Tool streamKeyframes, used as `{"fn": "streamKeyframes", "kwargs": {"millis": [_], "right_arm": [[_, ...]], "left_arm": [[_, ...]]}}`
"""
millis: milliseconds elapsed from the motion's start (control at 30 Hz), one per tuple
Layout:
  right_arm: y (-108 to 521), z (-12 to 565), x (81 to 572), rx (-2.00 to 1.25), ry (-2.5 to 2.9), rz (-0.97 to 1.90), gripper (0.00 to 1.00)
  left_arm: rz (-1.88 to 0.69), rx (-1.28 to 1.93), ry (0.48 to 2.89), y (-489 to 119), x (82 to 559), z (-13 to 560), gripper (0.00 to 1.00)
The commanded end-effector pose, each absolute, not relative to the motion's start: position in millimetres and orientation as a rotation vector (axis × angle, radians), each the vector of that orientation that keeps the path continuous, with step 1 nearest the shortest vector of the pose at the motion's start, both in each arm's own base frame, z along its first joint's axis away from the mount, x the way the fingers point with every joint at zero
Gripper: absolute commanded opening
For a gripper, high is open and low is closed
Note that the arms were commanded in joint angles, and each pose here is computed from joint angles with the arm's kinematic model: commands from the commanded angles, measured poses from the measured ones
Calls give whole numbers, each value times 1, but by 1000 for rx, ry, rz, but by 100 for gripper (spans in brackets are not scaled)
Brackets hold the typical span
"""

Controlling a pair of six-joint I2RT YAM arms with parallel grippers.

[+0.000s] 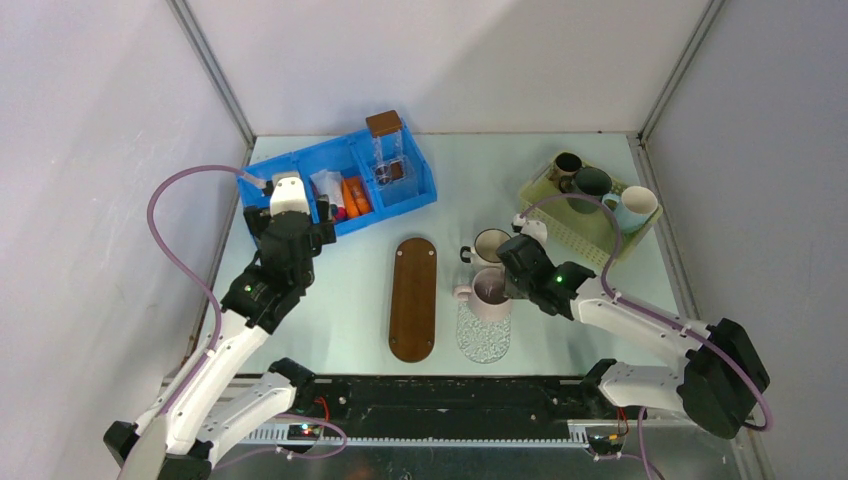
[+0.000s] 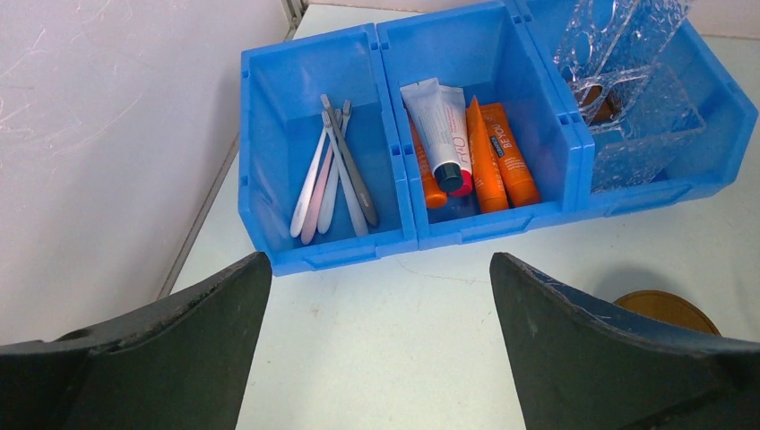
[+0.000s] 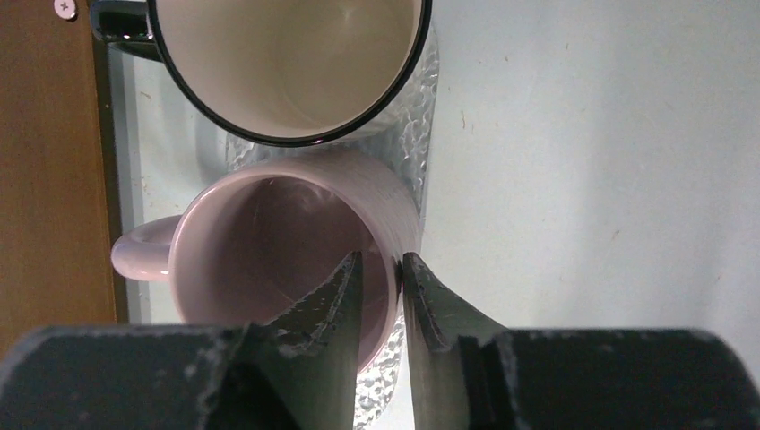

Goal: Prepare toiletry sets of a toothbrush and toothpaste on the tray
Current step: Place the cup on the tray, then pick up the cup from the storage box.

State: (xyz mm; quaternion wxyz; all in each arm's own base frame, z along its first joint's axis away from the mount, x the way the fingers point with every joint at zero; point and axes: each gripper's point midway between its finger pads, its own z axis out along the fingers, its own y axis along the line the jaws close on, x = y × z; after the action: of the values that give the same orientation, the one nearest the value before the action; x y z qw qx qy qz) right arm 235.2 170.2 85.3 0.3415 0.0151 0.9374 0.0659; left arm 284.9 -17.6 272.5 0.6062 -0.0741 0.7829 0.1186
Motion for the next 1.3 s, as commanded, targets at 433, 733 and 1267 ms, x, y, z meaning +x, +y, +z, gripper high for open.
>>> {"fn": "streamKeyframes", "kwargs": {"millis": [433,733,1267], "right_arm": [[72,232,319,177,2148,8,57],[-47,249,377,552,2056,-176,58],[-169,166,441,696,2246,-370,56]], "left_arm": [[289,-207,1764,-8,281,285,100],[278,-195,1769,-10,282,285,100],[287,-218,1731,-1,273,296,100]]}}
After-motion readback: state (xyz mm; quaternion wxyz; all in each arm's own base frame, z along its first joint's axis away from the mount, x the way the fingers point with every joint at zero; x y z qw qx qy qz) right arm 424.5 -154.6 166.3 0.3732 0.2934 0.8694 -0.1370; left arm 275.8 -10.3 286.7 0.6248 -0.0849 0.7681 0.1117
